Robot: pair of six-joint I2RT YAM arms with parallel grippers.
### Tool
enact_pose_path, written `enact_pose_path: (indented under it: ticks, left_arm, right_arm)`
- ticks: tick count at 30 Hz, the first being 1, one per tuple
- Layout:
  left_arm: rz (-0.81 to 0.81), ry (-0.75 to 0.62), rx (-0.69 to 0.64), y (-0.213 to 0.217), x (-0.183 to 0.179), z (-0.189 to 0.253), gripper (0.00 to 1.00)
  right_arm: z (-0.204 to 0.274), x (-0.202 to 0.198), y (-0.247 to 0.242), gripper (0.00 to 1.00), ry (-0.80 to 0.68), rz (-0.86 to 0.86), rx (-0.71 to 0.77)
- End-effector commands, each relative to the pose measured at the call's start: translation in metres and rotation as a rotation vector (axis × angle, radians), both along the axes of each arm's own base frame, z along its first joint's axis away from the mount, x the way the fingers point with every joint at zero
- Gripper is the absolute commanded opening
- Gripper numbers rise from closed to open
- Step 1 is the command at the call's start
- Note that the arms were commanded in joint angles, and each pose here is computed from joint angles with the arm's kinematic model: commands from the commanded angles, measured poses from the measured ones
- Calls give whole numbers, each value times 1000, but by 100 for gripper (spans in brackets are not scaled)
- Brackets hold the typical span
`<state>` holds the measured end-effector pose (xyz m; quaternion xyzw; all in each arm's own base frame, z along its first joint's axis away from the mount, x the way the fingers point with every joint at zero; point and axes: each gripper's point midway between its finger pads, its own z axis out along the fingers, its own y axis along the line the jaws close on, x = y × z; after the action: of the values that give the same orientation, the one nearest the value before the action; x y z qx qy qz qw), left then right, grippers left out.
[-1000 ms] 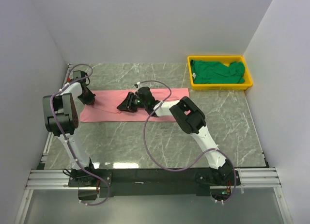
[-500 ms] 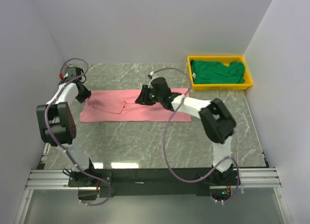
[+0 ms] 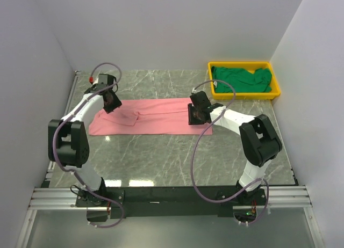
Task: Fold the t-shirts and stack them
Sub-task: Fold the tshirt
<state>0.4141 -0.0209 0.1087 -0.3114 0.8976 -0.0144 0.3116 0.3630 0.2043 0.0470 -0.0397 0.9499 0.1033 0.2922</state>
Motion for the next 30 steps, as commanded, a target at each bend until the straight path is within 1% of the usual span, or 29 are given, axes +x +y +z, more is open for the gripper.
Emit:
enact_pose_path:
  ticks: [1,8,10,12,13,16,18,19,21,22,23,24,25,26,28,29,30]
  left_arm:
    - [2,50,-16,-13,4,-21,41]
    - [18,122,16,-9,15,-56,40]
    - [21,165,34,-6,16,-71,40]
    - [16,180,49,-5,21,-75,39]
    - [13,205,56,-4,20,-83,39]
    - [2,222,81,-1,25,-91,38]
    - [-5,222,106,2,32,-90,39]
    - [-12,237,120,3,33,-95,39]
    - [-54,212,141,4,47,-90,41]
    - [-89,213,140,1,51,-94,41]
    - [-135,194,155,-1,61,-88,42]
    - [-168,178,148,-5,67,-87,44]
    - [-191,171,149,-7,73,-88,45]
    - [-233,150,160,-10,80,-83,47]
    - [-304,126,169,-18,91,-82,52]
    - [-331,94,177,-24,101,-74,54]
    - [-349,95,183,-27,104,-75,55]
  right_arm:
    - [-11,-6,-12,38,39,17,-86]
    - [-39,-26,-21,39,143,10,-139]
    - [-44,-32,-19,39,167,38,-141]
    - [-48,-44,-18,39,190,73,-165]
    - [-50,-50,-17,39,209,90,-169]
    - [-50,-77,-3,39,267,166,-130]
    - [-52,-98,-5,39,315,199,-182]
    - [-53,-114,4,39,332,249,-203]
    - [-54,-145,11,39,404,318,-193]
    - [-54,-163,23,39,426,377,-175]
    - [-56,-183,30,39,464,429,-148]
    - [-51,-201,42,39,492,484,-98]
    - [-50,-213,49,40,506,513,-89]
    - [-46,-235,64,40,517,582,-97]
    - [-41,-259,83,40,539,666,-99]
    - [-30,-275,107,40,516,755,-91]
    - [-31,-286,119,40,522,807,-101]
